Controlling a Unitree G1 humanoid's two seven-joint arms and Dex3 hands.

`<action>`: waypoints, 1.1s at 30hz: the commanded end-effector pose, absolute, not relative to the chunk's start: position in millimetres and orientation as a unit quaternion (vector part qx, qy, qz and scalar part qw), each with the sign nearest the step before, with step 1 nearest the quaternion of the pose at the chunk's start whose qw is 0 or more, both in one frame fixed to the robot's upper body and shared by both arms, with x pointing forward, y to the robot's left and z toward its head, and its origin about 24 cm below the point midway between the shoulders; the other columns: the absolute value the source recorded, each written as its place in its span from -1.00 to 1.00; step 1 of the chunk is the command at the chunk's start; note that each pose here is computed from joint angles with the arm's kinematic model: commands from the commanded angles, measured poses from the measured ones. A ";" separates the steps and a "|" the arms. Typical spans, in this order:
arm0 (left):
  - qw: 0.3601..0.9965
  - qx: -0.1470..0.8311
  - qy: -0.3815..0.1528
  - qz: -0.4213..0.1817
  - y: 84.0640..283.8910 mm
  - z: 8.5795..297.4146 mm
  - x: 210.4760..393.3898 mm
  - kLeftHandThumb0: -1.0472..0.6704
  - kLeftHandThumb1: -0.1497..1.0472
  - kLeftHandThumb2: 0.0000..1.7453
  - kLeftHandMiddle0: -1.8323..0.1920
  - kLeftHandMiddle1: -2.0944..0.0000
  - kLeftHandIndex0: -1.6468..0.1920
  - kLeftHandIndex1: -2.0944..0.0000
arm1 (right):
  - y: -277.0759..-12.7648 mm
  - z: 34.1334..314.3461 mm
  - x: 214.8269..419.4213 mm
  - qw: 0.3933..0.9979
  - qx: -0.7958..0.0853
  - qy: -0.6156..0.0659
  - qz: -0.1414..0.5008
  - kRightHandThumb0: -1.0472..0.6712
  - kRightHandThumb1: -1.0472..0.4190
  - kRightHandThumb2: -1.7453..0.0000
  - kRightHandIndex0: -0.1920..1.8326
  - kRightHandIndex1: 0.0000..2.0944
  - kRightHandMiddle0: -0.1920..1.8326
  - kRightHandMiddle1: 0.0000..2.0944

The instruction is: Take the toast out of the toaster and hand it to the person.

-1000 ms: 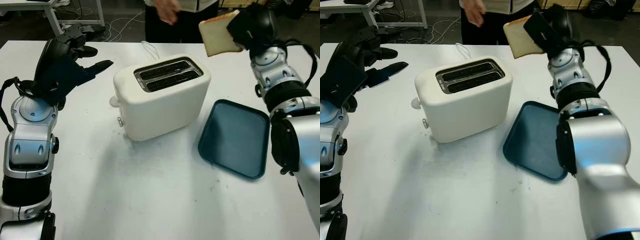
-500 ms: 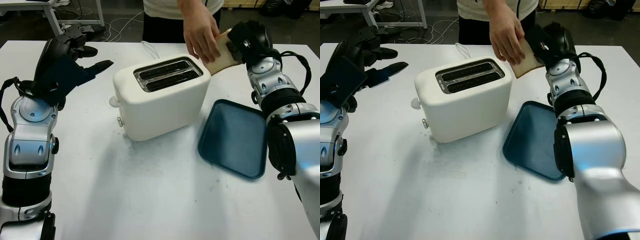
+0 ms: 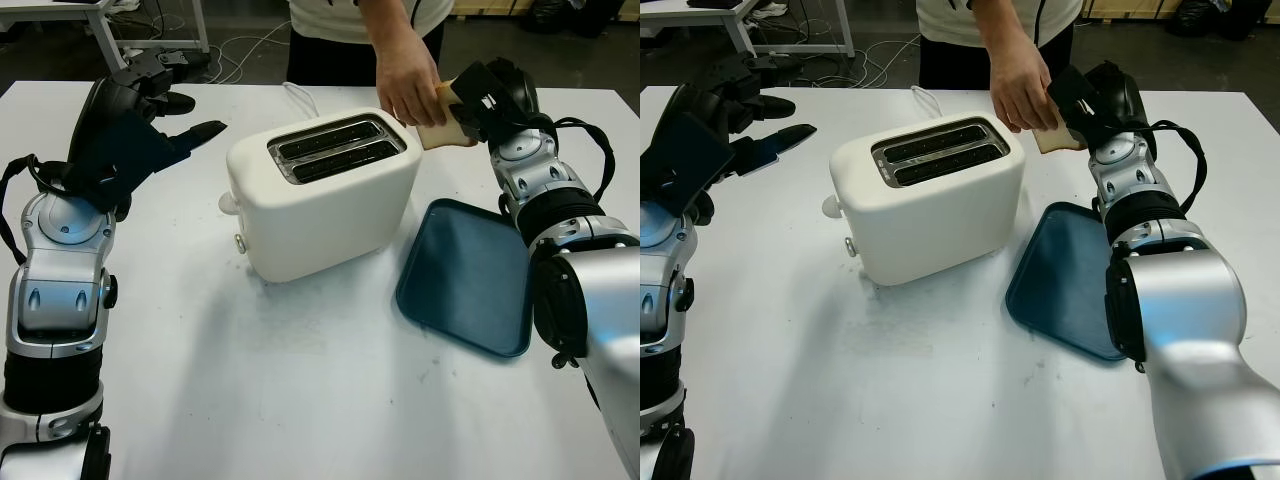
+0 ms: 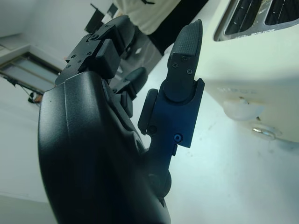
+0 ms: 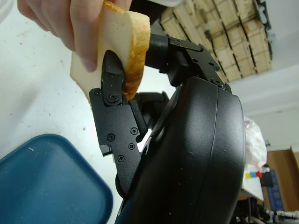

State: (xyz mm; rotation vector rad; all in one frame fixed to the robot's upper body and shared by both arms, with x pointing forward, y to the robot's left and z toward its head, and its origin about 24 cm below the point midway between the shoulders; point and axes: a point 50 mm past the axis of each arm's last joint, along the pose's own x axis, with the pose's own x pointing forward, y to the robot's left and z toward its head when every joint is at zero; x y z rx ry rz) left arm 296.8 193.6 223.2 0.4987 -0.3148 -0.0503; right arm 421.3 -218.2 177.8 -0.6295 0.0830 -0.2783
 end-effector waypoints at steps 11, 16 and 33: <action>0.955 0.252 -0.154 -0.023 195.1 223.8 295.9 -0.36 0.79 -0.90 0.63 0.14 0.38 0.62 | -208.5 188.1 424.3 0.945 -0.311 0.008 -0.106 -0.25 -0.83 0.63 -0.28 0.67 -0.40 0.37; 0.955 0.251 -0.154 -0.021 196.7 222.9 295.6 -0.36 0.79 -0.90 0.63 0.14 0.38 0.63 | -207.6 196.3 424.2 0.941 -0.323 -0.027 -0.095 -0.41 -0.83 0.64 -0.15 -0.16 -0.11 -0.50; 0.970 0.200 -0.138 -0.007 202.5 210.6 285.9 -0.32 0.79 -0.85 0.66 0.19 0.40 0.66 | -209.7 157.4 363.8 0.974 -0.151 -0.166 -0.040 -0.36 -0.83 0.46 -0.70 -0.64 -0.56 -1.00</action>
